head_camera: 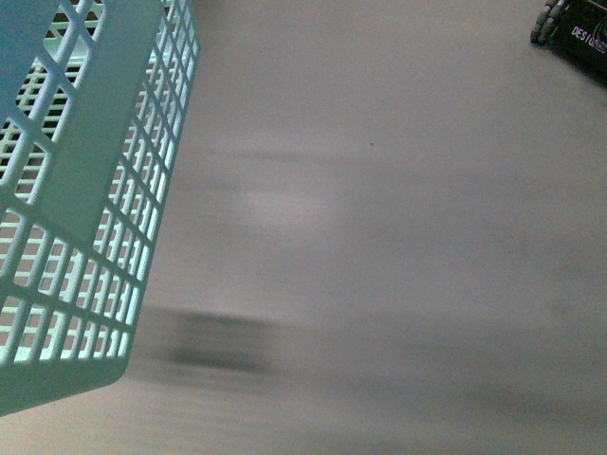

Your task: Pick mango and avocado into basket

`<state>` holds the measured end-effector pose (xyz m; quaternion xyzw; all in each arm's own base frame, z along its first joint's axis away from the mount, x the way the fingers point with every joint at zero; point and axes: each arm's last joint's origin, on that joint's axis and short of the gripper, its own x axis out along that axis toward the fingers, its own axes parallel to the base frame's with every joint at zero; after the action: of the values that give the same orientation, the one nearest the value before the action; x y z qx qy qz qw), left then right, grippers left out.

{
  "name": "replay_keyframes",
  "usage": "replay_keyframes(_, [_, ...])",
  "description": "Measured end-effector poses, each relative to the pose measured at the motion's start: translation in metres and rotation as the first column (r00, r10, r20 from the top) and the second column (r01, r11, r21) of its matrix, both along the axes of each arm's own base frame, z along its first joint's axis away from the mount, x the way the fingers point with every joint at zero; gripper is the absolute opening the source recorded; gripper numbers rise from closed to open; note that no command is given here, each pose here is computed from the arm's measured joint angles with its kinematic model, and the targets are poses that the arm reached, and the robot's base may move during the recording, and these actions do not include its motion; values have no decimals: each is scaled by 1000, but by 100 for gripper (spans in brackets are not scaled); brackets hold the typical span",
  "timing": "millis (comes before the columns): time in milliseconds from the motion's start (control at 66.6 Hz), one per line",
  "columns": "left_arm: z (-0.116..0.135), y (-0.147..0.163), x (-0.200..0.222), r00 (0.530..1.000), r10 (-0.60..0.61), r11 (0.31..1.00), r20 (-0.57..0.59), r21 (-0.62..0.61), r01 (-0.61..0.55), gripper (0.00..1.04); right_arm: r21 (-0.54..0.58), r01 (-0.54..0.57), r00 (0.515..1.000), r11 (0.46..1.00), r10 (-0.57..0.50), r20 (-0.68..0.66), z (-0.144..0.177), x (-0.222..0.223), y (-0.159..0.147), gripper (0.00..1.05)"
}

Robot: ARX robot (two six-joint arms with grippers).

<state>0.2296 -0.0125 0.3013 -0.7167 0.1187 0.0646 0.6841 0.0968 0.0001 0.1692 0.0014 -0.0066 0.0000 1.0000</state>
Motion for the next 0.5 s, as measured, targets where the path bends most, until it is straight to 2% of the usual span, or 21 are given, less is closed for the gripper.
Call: replay_keyframes(495, [0,0,0,1000,0,1000,0,0,0,13,0,0,1000,1000,0,0,0,0,0,96])
